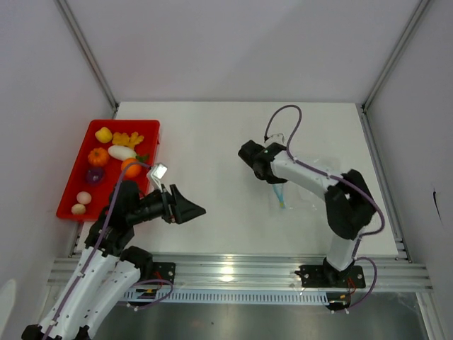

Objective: Place the food in the zip-top bag and seal the zipper
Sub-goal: Pick up the zipper food storage bag at the center of the board, then pick up the fake fruit from the bin.

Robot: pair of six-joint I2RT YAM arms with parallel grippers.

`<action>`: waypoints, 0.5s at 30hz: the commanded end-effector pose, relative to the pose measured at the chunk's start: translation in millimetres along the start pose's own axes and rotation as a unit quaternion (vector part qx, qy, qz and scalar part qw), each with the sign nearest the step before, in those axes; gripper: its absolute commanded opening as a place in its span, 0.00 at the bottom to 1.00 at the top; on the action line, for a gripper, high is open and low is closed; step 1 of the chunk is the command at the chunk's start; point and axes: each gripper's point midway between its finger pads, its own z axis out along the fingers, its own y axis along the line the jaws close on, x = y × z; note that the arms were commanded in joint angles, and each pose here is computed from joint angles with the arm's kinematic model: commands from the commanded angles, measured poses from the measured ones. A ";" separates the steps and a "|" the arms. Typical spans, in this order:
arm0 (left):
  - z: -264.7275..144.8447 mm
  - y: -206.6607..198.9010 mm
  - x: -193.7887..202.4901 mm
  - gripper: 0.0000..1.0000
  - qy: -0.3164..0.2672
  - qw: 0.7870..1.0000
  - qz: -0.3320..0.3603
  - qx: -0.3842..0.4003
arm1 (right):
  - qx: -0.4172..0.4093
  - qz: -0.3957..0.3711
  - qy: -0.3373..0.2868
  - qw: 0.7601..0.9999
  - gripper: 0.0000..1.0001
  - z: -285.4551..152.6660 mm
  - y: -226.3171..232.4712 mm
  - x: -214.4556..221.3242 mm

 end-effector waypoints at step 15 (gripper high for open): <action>-39.4 52.9 -67.3 0.92 -0.114 0.957 0.012 -0.267 | -0.373 0.050 -0.051 0.925 0.00 -128.6 60.8 -32.0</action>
